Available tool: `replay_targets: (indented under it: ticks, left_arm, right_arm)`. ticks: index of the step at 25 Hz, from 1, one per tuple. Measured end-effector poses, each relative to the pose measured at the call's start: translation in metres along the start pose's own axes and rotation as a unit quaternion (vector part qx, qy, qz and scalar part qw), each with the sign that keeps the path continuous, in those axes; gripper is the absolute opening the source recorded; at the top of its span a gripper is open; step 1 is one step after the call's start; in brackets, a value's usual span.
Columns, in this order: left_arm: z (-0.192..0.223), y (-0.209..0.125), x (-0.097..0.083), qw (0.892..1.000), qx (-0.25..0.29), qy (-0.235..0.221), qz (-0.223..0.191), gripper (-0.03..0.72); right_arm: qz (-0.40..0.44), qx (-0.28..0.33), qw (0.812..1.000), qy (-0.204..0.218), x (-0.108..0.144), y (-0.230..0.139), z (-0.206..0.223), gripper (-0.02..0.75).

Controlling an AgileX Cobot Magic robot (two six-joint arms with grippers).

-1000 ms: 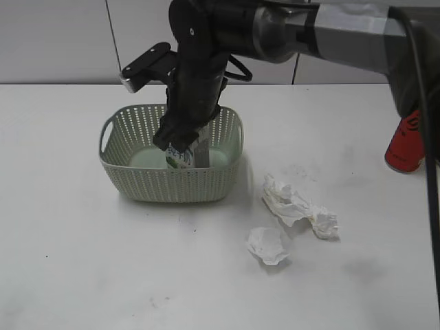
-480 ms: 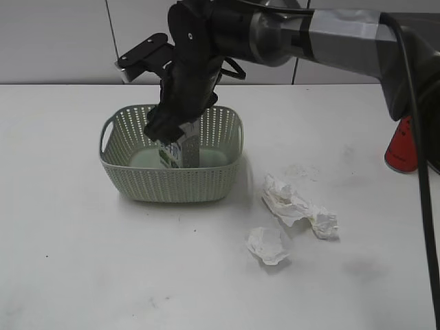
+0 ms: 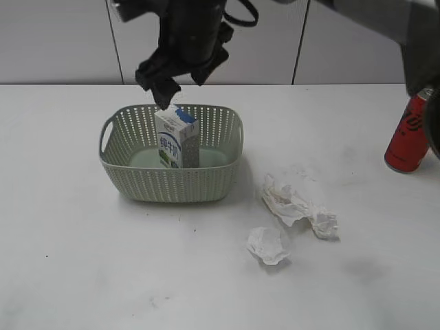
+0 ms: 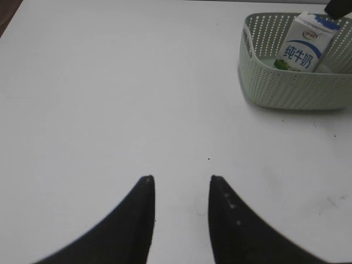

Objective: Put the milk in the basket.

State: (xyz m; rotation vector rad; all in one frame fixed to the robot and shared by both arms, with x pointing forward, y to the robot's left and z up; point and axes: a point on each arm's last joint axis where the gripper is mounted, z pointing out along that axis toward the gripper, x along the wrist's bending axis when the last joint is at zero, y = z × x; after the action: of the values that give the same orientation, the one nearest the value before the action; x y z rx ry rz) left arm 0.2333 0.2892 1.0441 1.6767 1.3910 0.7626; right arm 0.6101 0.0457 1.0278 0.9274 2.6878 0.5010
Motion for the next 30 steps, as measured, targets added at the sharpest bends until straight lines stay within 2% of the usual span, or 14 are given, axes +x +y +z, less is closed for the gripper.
replay_targets:
  ticks: [6, 12, 21, 30]
  left_arm:
    - [0.0, 0.0, 0.0, 1.0, 0.0, 0.0, 0.0, 0.238]
    - [0.0, 0.0, 0.0, 1.0, 0.0, 0.0, 0.0, 0.238]
    - [0.0, 0.0, 0.0, 1.0, 0.0, 0.0, 0.0, 0.238]
    - [0.0, 0.0, 0.0, 1.0, 0.0, 0.0, 0.0, 0.238]
  right_arm:
    - [0.019, -0.046, 0.999, -0.002, -0.005, 0.007, -0.054, 0.614]
    - [0.062, -0.062, 0.996, 0.013, -0.031, -0.004, -0.086, 0.596]
    - [0.162, 0.006, 0.987, -0.017, -0.103, -0.076, -0.104, 0.593]
    - [0.29, 0.026, 0.954, -0.075, -0.171, -0.166, -0.153, 0.592]
